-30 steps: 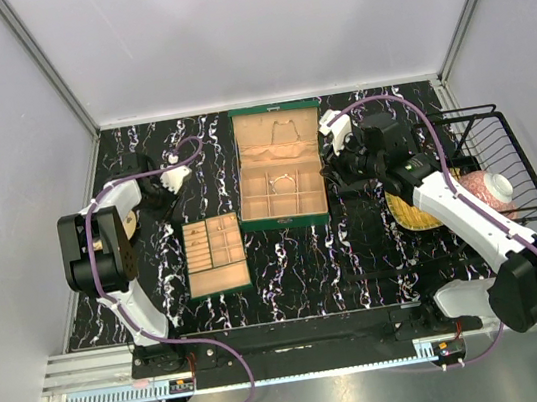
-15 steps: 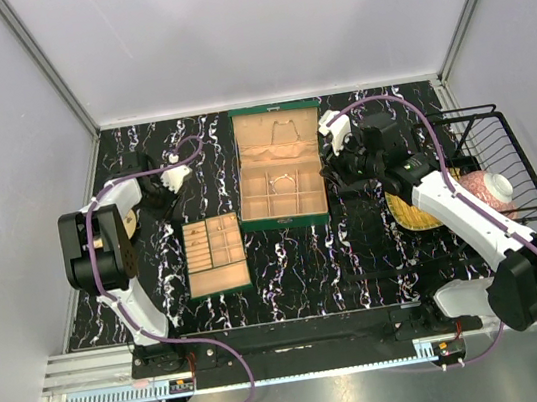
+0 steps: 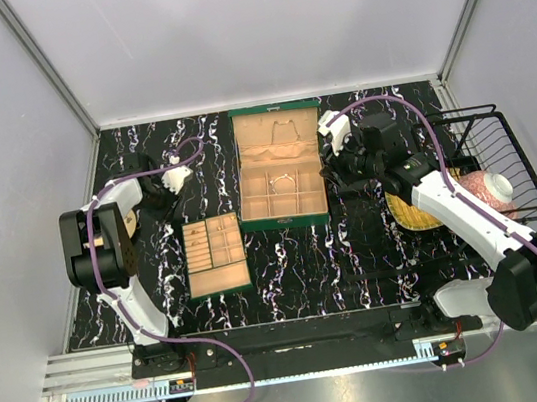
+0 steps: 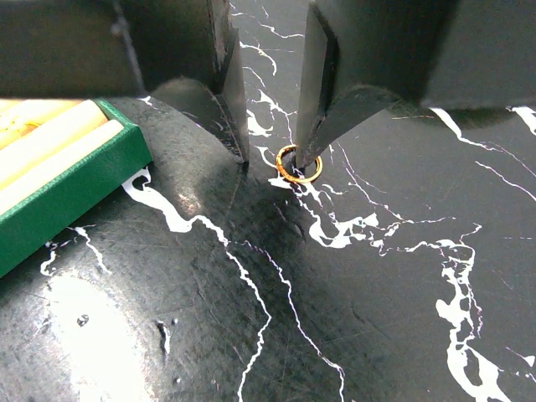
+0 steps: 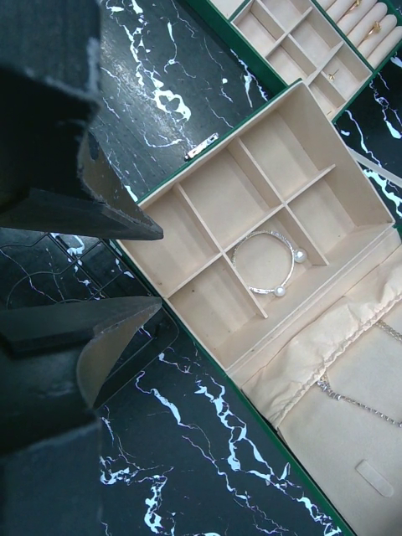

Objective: Organize the mixed jewelry

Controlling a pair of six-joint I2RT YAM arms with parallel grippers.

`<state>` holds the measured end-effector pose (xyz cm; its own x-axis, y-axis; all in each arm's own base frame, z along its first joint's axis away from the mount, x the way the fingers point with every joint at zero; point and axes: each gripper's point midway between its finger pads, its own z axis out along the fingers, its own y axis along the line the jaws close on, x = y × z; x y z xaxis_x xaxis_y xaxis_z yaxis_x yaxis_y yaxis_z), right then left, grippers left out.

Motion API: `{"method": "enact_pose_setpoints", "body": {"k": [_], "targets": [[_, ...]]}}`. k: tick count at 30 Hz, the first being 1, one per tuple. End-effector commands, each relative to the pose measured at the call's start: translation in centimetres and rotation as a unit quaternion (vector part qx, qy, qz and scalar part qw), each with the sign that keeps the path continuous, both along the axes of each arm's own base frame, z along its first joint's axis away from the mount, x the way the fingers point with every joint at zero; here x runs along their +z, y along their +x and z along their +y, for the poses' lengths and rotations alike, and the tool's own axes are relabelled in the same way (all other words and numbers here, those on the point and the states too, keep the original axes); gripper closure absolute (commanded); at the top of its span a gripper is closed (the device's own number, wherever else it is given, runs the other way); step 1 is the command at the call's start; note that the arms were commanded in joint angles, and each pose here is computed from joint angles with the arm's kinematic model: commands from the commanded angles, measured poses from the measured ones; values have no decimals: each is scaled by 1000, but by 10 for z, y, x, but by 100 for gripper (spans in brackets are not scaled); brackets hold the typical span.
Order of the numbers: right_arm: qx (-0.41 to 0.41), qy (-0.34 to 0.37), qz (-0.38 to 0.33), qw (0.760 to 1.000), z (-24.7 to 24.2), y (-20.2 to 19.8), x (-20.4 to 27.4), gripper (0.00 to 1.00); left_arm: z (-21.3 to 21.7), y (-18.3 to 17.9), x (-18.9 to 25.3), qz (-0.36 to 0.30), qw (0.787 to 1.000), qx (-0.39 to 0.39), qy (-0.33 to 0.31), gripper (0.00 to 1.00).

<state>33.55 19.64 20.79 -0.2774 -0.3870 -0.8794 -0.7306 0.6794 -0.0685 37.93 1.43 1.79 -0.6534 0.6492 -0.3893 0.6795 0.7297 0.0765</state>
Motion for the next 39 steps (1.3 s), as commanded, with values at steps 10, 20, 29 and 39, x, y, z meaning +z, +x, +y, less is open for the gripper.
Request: {"method": "enact_pose_setpoints", "body": {"k": [10,20,29,39], "targets": [[-8,-2,-25,1000,-3,9,8,60,-3,9,-1,-6,1000,-15,-13,69],[-7,0,-24,1000,-2,10,9,60,-4,0,-10,13,1000,-18,-16,74],[-8,0,-26,1000,-2,9,9,60,-5,-2,-9,30,999,-25,-18,78],[-9,0,-27,1000,-3,9,10,60,-2,-5,-10,41,999,-28,-10,100]]}}
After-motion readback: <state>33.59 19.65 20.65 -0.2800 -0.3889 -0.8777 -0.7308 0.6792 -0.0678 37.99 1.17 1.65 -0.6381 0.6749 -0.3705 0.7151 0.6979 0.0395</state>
